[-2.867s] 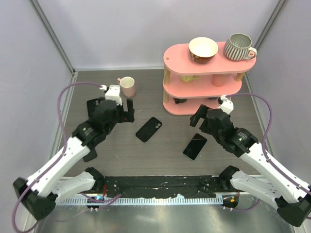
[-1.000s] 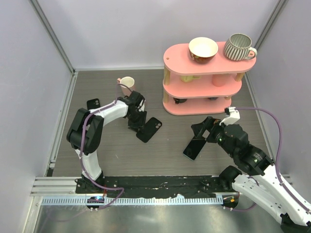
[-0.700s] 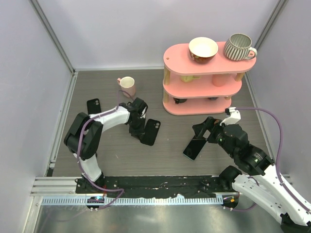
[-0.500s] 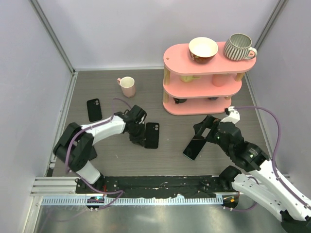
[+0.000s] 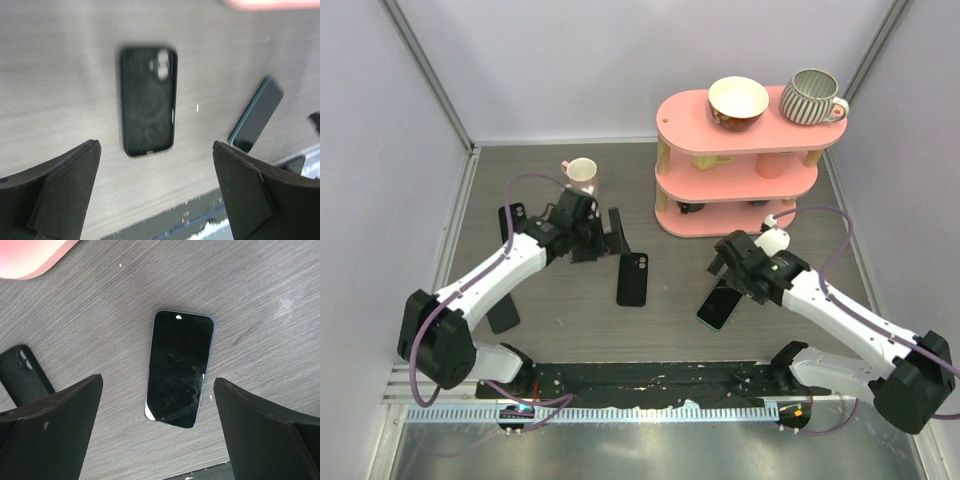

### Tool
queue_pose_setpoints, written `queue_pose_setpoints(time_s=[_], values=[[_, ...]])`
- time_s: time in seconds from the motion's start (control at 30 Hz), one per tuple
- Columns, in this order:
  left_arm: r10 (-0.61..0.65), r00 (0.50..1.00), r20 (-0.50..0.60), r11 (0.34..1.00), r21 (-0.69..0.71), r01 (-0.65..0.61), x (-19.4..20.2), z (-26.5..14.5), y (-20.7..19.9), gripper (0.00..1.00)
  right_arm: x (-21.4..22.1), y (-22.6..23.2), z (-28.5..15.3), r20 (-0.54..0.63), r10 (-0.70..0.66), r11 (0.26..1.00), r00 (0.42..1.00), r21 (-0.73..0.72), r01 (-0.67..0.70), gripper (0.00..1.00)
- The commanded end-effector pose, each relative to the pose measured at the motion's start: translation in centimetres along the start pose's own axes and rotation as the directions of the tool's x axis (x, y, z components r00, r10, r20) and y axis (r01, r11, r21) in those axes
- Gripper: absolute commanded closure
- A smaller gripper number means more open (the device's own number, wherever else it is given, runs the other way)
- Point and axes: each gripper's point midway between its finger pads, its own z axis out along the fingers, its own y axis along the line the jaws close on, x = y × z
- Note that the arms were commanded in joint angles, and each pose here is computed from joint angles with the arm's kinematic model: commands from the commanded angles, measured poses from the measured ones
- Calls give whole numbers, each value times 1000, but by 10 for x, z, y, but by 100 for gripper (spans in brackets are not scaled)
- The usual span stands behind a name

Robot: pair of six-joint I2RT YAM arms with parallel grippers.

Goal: Put the phone into the phone case

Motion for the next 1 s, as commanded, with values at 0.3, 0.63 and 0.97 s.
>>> queue_pose_setpoints(time_s=[0.3,0.63,0.97], values=[[106,972,211,983,-172,-70,-81,-37,49,0,19,5,34,-60,94,971,994,227,-78,0],[108,980,169,987,-134,-85,-71,-35,44,0,56,6,58,-177,110,954,978,294,-54,0],[110,980,168,987,-134,-88,-70,-37,44,0,53,-15,52,-137,137,926,981,371,-77,0]])
